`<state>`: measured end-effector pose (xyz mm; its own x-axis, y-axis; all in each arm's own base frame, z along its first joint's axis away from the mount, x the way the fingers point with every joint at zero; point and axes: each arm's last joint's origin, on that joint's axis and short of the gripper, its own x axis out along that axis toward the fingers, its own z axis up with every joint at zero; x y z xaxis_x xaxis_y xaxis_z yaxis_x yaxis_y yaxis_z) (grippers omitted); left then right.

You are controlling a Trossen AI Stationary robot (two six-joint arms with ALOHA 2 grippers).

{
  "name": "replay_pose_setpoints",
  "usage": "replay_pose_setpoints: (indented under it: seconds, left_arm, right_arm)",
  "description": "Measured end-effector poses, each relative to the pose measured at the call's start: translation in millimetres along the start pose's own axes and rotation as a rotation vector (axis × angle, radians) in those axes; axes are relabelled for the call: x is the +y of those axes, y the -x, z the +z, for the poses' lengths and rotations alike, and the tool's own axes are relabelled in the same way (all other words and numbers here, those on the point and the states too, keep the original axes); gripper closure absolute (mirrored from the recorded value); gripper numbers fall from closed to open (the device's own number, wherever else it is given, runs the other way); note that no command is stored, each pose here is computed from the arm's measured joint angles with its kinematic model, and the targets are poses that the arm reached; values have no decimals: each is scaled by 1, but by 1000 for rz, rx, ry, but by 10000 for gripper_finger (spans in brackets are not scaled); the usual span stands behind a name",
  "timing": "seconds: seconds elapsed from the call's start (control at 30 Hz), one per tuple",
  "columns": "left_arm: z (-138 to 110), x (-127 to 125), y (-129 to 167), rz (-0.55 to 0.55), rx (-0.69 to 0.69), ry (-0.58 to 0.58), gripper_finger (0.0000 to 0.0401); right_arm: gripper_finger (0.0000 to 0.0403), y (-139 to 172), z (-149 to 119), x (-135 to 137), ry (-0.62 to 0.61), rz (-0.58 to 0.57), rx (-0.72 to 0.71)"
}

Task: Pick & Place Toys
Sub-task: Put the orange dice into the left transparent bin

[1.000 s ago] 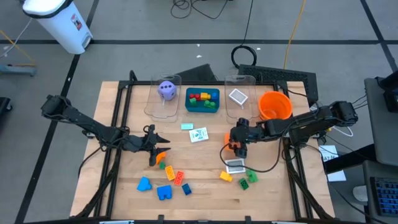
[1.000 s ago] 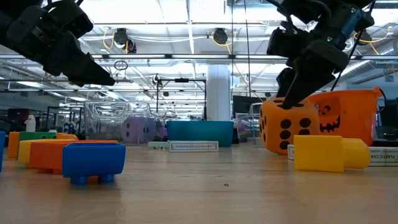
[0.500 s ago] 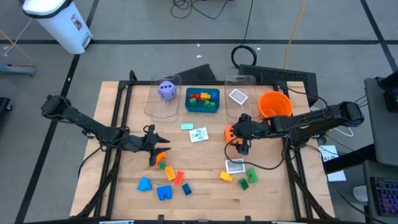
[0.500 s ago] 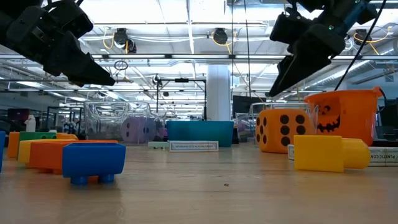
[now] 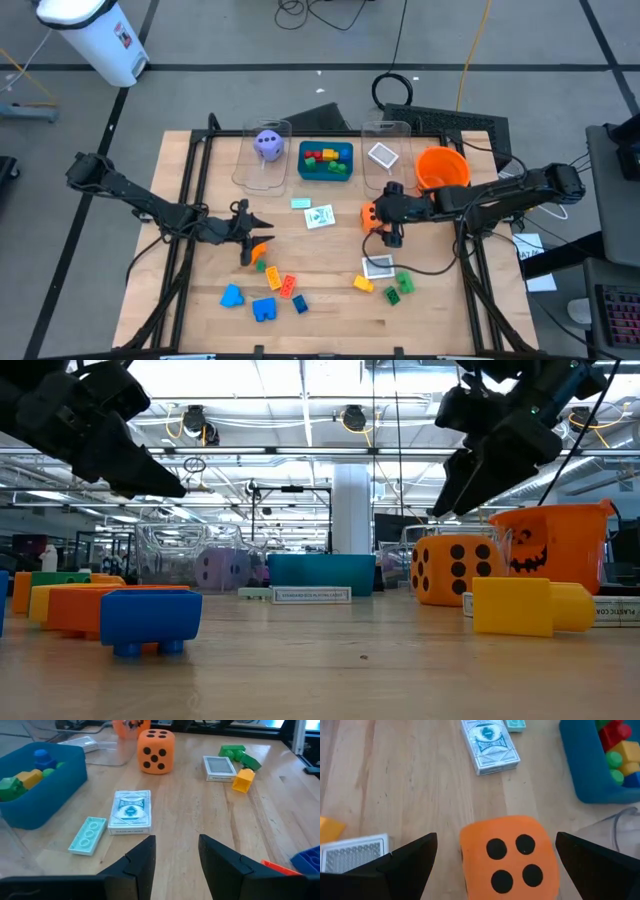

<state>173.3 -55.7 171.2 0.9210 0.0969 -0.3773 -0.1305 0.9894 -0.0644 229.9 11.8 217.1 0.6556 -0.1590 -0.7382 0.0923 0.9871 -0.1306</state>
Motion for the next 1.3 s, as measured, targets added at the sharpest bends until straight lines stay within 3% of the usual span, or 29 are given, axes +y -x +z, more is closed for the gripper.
replay_pose_setpoints:
  seconds: [0.33,0.63,0.87,1.3]
  left_arm:
    - [0,0,0,2,0,1,249]
    - [0,0,0,2,0,-1,249]
    - [0,0,0,8,-2,-1,249]
    - [0,0,0,10,-3,-1,249]
  right_arm:
    - [3,0,3,0,137,-3,-25]
    - [3,-2,1,-12,73,-26,-3]
    - [3,-5,1,-19,44,52,7]
    - [3,-23,-5,-19,84,64,88]
